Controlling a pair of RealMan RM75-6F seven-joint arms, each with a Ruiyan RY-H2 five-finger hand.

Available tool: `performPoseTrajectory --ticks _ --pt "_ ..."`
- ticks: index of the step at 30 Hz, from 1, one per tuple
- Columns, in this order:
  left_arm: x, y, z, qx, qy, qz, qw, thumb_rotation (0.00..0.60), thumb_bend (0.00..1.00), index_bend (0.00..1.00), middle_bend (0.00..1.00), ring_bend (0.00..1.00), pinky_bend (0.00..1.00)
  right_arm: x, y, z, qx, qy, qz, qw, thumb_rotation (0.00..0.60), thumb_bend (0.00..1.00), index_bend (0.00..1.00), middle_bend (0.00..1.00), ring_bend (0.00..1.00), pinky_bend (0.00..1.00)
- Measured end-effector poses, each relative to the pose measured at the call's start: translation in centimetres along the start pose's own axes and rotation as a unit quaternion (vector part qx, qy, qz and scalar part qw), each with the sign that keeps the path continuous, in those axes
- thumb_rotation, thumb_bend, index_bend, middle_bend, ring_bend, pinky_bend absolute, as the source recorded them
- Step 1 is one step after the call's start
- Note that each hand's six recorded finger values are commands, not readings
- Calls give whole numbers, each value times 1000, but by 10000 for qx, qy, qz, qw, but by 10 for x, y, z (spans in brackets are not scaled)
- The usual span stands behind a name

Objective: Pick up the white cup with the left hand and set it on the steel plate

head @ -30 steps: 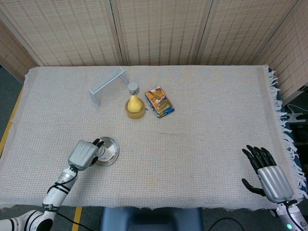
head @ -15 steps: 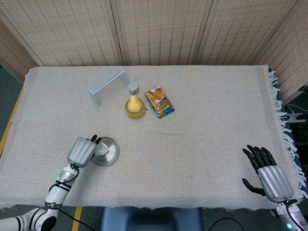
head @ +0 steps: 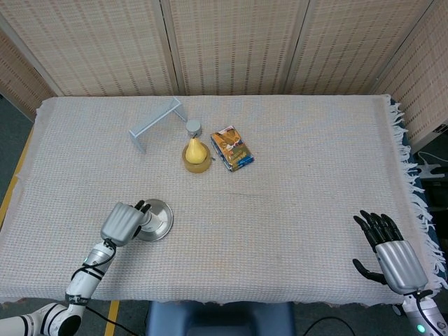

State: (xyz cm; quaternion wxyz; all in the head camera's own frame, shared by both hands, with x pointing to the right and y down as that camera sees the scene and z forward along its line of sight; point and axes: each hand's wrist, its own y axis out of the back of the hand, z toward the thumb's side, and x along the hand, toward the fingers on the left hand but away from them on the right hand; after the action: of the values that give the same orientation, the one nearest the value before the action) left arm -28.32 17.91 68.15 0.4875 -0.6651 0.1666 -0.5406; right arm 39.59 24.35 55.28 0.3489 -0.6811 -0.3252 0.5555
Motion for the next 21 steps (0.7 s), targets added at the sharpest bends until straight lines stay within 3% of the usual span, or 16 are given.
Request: performPoseTrajectory --ticks 5,9,17,21 --pt "-4 5 8 -304 -242 -7 9992 600 362 465 559 699 938 -1 -1 0 7 -3 26 10000 527 200 0 0 0 0" --pt "-4 7 9 -224 -303 69 9993 600 367 469 561 698 938 -1 -2 0 12 -7 49 10000 525 200 0 0 0 0" --pt "7 0 -9 405 108 215 9989 600 367 478 574 698 938 -1 0 -1 12 -24 22 10000 525 200 0 0 0 0" --pt "12 -2 -17 464 334 242 9981 600 370 483 578 698 937 0 1 -2 4 -46 2 10000 525 200 0 0 0 0"
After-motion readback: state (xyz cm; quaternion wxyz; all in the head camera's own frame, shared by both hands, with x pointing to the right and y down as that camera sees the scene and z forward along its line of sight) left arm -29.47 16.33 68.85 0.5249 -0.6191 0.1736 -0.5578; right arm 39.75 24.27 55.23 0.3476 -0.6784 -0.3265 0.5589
